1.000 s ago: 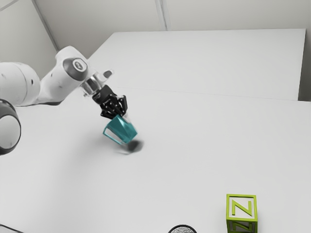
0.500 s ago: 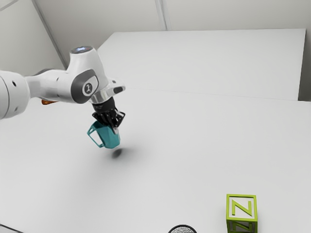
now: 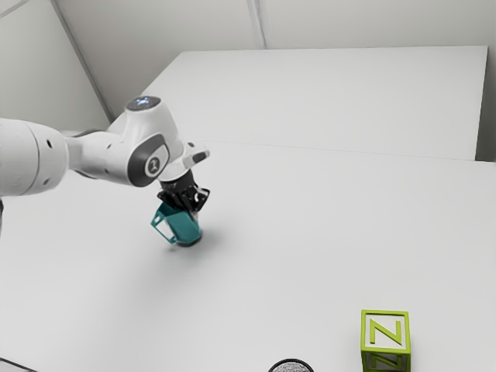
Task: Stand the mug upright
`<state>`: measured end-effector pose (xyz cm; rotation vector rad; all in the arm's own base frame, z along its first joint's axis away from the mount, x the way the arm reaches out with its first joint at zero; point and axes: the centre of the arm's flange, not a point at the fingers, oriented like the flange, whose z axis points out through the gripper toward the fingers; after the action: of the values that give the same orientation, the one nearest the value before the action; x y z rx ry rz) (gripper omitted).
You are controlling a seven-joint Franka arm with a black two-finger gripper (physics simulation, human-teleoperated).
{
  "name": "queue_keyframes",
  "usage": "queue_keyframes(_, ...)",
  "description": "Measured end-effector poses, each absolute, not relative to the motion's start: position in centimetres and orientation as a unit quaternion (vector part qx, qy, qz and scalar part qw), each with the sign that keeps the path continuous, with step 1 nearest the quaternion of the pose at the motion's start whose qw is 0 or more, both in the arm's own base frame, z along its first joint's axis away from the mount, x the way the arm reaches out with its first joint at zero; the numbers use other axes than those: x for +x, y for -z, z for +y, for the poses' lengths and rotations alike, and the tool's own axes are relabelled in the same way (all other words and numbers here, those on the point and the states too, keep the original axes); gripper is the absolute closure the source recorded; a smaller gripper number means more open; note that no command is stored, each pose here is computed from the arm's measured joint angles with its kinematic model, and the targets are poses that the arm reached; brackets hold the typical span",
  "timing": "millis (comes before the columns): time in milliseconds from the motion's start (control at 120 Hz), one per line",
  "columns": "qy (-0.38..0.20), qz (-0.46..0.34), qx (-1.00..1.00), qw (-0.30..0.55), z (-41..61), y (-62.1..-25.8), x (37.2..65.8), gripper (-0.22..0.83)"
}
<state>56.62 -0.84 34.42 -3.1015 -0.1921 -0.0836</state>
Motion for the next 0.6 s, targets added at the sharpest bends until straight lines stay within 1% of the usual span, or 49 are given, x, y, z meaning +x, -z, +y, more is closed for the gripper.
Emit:
queue_keyframes(67, 0.029, -0.068, -0.997, 0.016, -0.8, -34.2, 56.7, 0.78)
queue_keyframes(92, 0.03, -0.07, -0.997, 0.016, -0.9, -34.2, 56.7, 0.77)
queue_keyframes(250, 0.035, -0.08, -0.996, 0.013, -0.9, -34.6, 56.8, 0.41)
queue_keyframes(358, 0.043, -0.084, -0.995, 0.012, -0.9, -35.6, 56.8, 0.25)
queue_keyframes(467, 0.053, -0.082, -0.995, 0.01, -1.5, -37.3, 56.6, 0.15)
queue_keyframes(600, 0.065, -0.073, -0.995, 0.009, -3.0, -40.0, 56.4, 0.08)
